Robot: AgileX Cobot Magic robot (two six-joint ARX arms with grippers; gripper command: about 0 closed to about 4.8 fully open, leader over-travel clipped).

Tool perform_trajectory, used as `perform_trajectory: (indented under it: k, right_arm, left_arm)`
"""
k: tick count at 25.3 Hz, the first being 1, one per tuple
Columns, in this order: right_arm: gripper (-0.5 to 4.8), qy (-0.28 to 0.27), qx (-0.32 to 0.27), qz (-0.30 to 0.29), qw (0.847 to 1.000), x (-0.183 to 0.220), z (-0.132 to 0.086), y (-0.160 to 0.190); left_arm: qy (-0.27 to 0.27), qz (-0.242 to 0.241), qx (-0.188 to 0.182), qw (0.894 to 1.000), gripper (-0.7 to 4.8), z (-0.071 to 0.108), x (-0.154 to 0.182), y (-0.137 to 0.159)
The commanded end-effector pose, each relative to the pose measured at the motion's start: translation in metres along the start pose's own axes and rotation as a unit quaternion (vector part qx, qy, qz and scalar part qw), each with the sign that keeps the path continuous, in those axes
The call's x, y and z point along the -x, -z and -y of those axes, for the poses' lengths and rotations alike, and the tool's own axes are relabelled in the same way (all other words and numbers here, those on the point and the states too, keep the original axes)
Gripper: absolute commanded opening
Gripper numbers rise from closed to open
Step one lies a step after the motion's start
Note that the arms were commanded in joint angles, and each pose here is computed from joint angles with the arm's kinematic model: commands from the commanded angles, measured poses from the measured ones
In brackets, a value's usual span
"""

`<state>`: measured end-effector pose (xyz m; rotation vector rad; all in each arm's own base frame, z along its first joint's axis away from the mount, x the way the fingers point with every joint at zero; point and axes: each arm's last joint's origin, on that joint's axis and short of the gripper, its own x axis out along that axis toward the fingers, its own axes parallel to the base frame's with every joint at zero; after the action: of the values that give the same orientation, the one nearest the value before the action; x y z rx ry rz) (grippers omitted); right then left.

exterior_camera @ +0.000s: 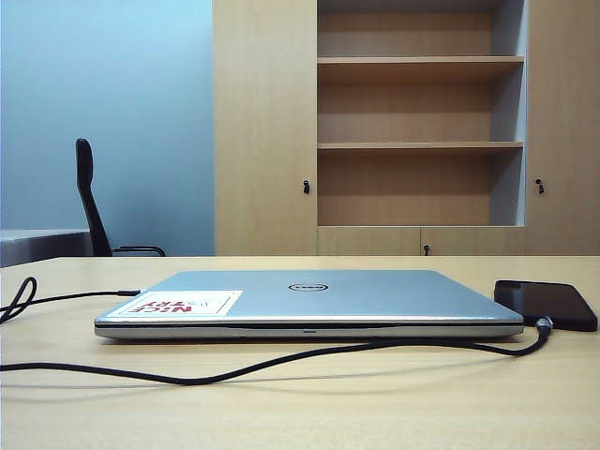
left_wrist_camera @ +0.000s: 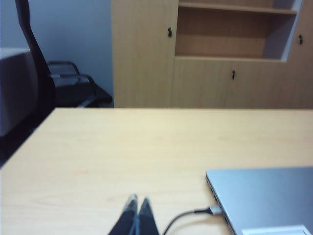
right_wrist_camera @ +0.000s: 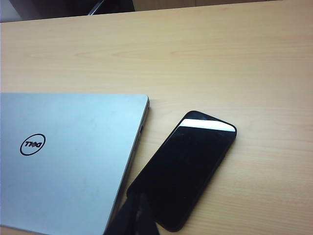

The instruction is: Pick up the charging cable and the phone, plug the charging cable into the charging port on the phone, and finally place them back on the table.

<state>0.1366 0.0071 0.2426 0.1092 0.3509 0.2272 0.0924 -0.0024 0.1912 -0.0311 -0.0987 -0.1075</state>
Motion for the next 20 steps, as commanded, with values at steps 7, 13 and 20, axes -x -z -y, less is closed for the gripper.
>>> perform_trajectory:
  k: [7, 13, 20]
  right_arm:
    - [-0.05, -0.002, 0.004, 0.013, 1.000, 0.001, -0.001, -0.004]
    - [-0.05, -0.002, 0.004, 0.013, 1.000, 0.001, -0.001, -0.004]
    - [-0.05, -0.002, 0.004, 0.013, 1.000, 0.001, -0.001, -0.004]
  left_arm:
    - [0.002, -0.027, -0.014, 1.000, -0.06, -0.001, -0.003, 0.023]
    - [0.003, -0.027, -0.040, 0.999, -0.06, -0.001, -0.003, 0.023]
    - [0.002, -0.027, -0.024, 0.999, -0.06, -0.001, -0.003, 0.023]
